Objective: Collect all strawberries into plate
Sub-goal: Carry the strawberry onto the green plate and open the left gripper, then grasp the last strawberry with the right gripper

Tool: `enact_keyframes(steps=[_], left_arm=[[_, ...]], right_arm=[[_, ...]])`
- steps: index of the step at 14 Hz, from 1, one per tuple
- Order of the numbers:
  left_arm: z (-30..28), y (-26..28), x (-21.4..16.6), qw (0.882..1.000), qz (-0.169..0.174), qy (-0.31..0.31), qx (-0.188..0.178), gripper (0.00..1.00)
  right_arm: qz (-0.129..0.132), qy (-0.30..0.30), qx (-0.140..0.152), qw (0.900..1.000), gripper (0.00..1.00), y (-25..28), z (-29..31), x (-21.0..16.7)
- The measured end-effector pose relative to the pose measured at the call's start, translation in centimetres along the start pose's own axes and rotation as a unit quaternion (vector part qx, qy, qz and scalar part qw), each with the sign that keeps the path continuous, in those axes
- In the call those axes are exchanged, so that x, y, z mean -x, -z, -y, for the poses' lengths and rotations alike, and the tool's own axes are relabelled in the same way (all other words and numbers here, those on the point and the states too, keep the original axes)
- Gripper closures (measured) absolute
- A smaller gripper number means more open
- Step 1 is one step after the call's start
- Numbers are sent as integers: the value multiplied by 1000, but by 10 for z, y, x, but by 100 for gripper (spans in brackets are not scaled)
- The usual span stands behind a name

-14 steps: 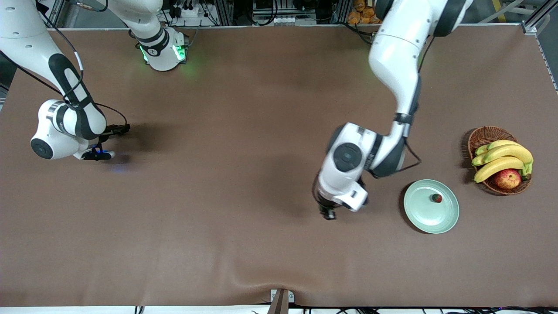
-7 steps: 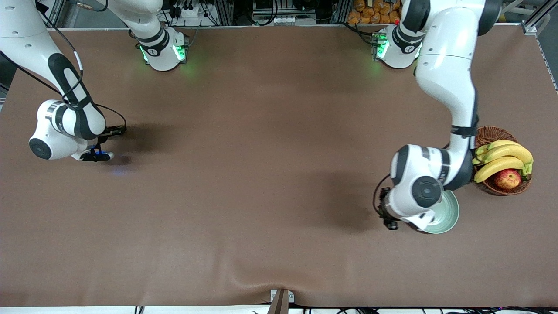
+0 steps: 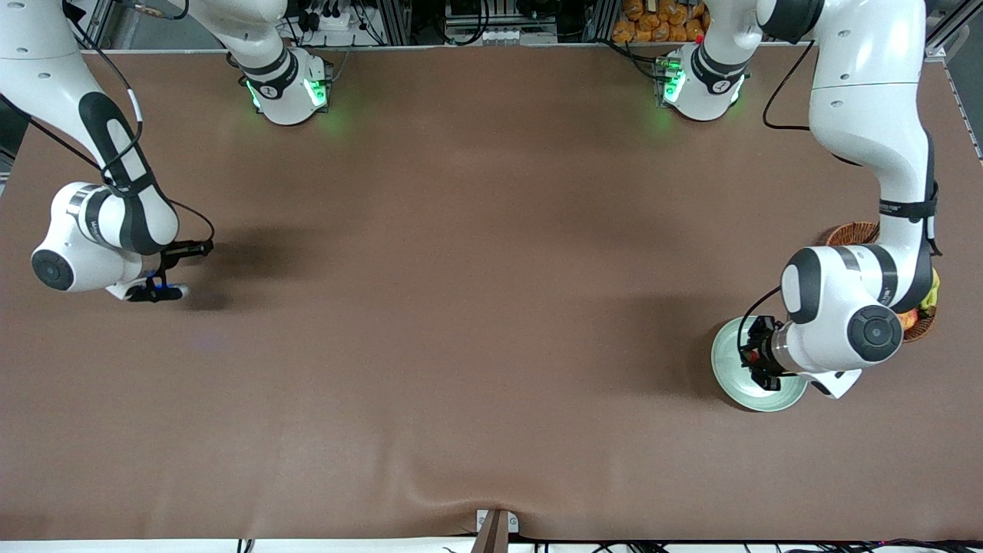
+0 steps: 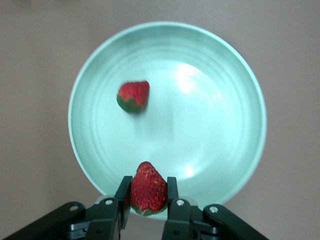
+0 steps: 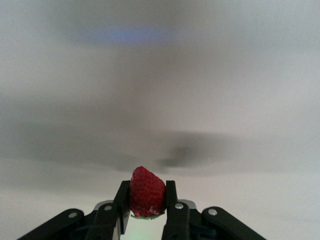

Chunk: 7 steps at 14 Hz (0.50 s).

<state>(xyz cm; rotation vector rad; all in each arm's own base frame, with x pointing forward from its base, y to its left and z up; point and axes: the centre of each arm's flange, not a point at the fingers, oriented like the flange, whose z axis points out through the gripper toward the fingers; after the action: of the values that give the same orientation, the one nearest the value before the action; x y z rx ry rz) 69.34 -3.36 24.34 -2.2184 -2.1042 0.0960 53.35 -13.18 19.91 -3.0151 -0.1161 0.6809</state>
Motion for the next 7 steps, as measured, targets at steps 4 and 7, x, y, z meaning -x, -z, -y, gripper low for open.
enact_keyframes(steps=[4, 7], left_arm=[[10, -23, -13, 1000, -11, -11, -22, 68], [13, -36, -20, 999, -18, -15, -25, 68]], right_arm=[[-77, 25, 28, 996, 68, 81, 103, -46], [-116, 16, -2, 993, 68, 115, 195, -59]])
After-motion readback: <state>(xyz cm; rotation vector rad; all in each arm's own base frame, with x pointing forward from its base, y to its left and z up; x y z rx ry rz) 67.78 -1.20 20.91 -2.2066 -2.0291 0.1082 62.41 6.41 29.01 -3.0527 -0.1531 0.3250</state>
